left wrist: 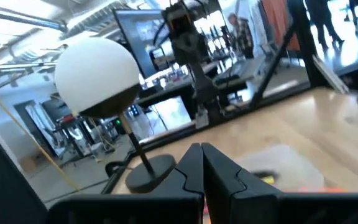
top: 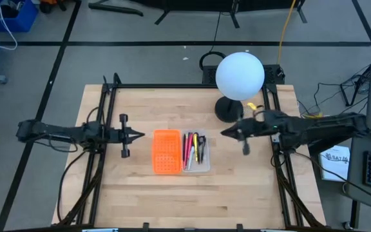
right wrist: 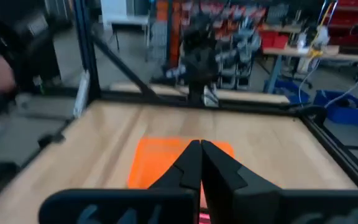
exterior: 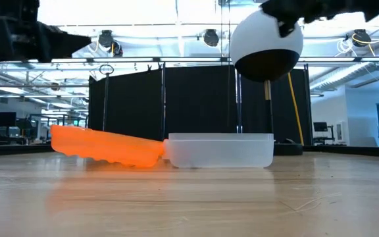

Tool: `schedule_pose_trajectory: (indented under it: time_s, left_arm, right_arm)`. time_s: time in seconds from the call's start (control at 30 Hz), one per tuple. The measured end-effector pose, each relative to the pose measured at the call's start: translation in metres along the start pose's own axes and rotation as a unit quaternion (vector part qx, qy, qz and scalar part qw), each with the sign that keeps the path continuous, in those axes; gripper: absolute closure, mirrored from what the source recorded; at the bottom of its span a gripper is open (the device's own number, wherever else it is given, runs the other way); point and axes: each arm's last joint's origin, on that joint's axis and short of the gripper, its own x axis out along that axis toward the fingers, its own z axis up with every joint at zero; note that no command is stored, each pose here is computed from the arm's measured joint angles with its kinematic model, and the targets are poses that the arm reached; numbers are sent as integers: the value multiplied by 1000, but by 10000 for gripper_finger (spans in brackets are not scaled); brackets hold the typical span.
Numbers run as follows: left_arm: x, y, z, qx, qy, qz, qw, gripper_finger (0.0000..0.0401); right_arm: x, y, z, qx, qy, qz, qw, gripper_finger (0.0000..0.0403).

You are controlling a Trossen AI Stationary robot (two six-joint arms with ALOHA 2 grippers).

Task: Pick & place school supplies into a supply box
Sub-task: Return to home position

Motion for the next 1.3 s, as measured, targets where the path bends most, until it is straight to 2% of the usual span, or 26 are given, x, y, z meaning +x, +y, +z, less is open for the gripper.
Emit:
schedule_pose_trajectory:
  time_s: [0.17,0.27,0.37,0.5,0.6,0.7,0.8,1.07,1.2,1.3]
  left_arm:
    - [-15,-1,-2,23,27,6,999,399]
    - [-22,0,3,22,-4,6,1000,400]
    - [-27,0,5,12,-25,-4,1000,400]
    - [-26,-2,2,25,9,-16,1000,400]
    - [-25,-1,3,22,4,-12,1000,400]
    - [-26,0,6,19,16,-20,999,400]
    - [-27,-2,3,25,41,-52,998,400]
    - [-28,-7,-5,27,57,-75,995,401]
    - [-28,-7,-6,13,61,-76,995,401]
    - [-28,-7,-6,2,64,-76,995,401]
  right_arm:
    - [-28,5,-16,24,-30,-13,999,403]
    - [-35,9,-26,20,-36,-3,999,403]
    - [-41,12,-45,2,-44,4,999,403]
    - [-48,12,-68,10,-109,-2,994,403]
    - [-54,11,-83,17,-116,-11,993,403]
    - [-62,8,-88,32,-129,-35,990,403]
    - [-67,6,-86,53,-151,-40,986,403]
    - [-66,7,-102,75,-116,-37,990,403]
    - [-68,7,-98,77,-161,-36,983,403]
    - [-65,7,-105,74,-124,-39,989,403]
